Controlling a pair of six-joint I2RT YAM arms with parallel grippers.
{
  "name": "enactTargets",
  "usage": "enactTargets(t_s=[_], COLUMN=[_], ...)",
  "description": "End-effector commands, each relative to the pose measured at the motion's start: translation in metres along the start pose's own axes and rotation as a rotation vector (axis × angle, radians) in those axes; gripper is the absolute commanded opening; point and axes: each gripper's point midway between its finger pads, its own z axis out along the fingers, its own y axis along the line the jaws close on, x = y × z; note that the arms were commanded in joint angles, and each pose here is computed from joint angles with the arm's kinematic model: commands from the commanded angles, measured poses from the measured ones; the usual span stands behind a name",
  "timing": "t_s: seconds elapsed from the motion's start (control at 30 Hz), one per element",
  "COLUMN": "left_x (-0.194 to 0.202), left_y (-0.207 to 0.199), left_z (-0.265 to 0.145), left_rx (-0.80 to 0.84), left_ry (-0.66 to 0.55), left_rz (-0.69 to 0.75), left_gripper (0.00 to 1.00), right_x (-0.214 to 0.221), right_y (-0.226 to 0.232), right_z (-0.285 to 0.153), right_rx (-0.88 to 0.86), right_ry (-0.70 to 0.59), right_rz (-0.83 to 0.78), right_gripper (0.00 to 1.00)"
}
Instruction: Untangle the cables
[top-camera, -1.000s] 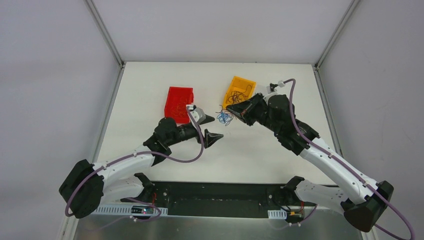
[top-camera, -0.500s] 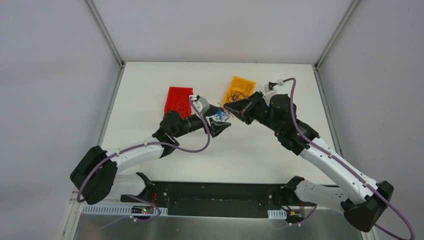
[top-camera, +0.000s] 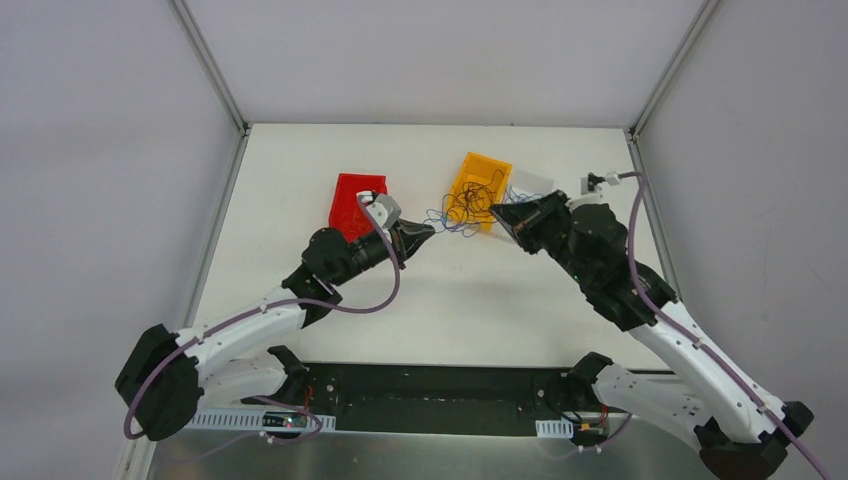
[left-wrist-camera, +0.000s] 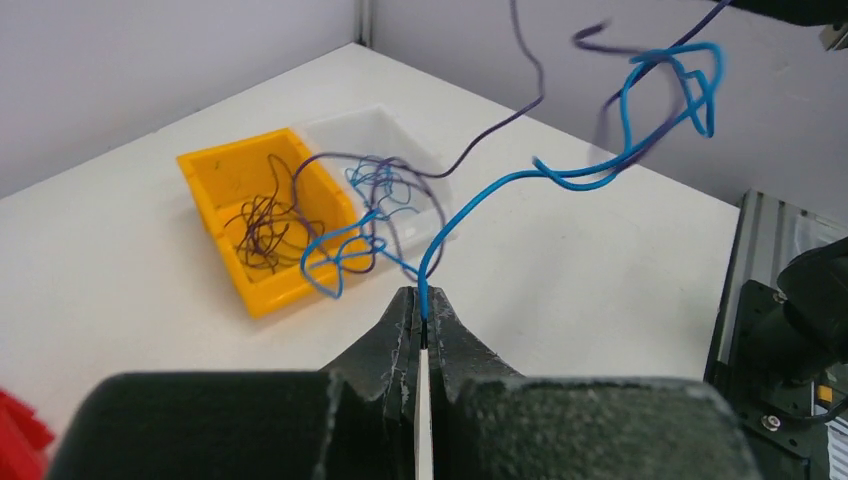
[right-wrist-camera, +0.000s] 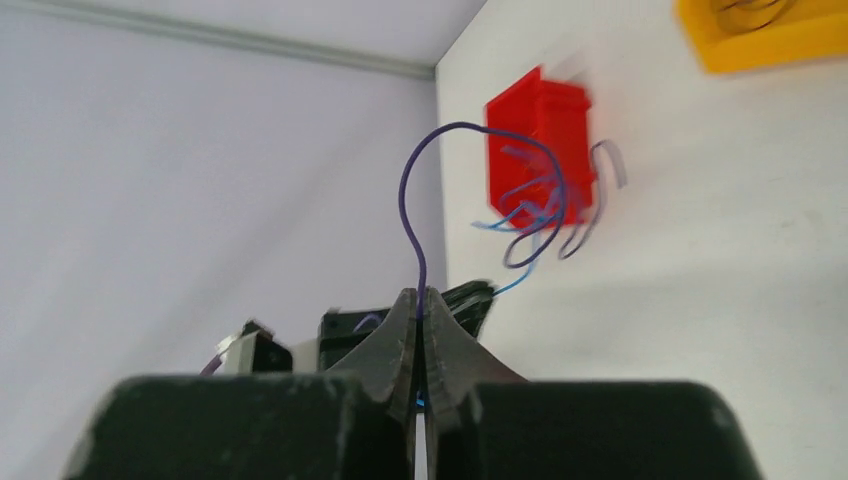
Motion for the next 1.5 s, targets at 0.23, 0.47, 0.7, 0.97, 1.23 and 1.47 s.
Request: enactTargets(t_s=[0.23,0.47,0.7,0.97,1.23,1.47], left_x=[0.059,0.044,0.03,0.011,-0.003,-0.009], left_y=[0.108,0.114,0.114,0.097,0.092,0.093], left_z=[-0.138,-0.16,-0.162,-0.15,-0.147,-0.147], left_rx=[-0.715,-0.789,-0.797,-0.681,-0.64,-0.639], left_ry=[0.45,0.383,0.352,0.347,0.338,0.349], left_rz=[-0.172,-0.219,-0.21,-0.193,-0.164,-0.139], left_gripper=[0.0,0.0,0.0,0.0,0.0,0.0], right_x=[-0.118,-0.123,-0.123,-0.054,-0.041,-0.043], right_y=[-0.12,-0.131,-0.124,-0.068,-0.033,-0.028], right_z=[-0.082,-0.083,-0.064,-0.004,0.04,0.088], right_rx=[0.559,0.632,0.631,0.318,0.207,0.211], right_ry=[-0.556,-0.514,-0.414,0.052,0.18,0.251], right_rz=[-0.341,-0.402,-0.445,-0.433,-0.372,-0.338], right_gripper=[0.0,0.0,0.0,0.0,0.0,0.0])
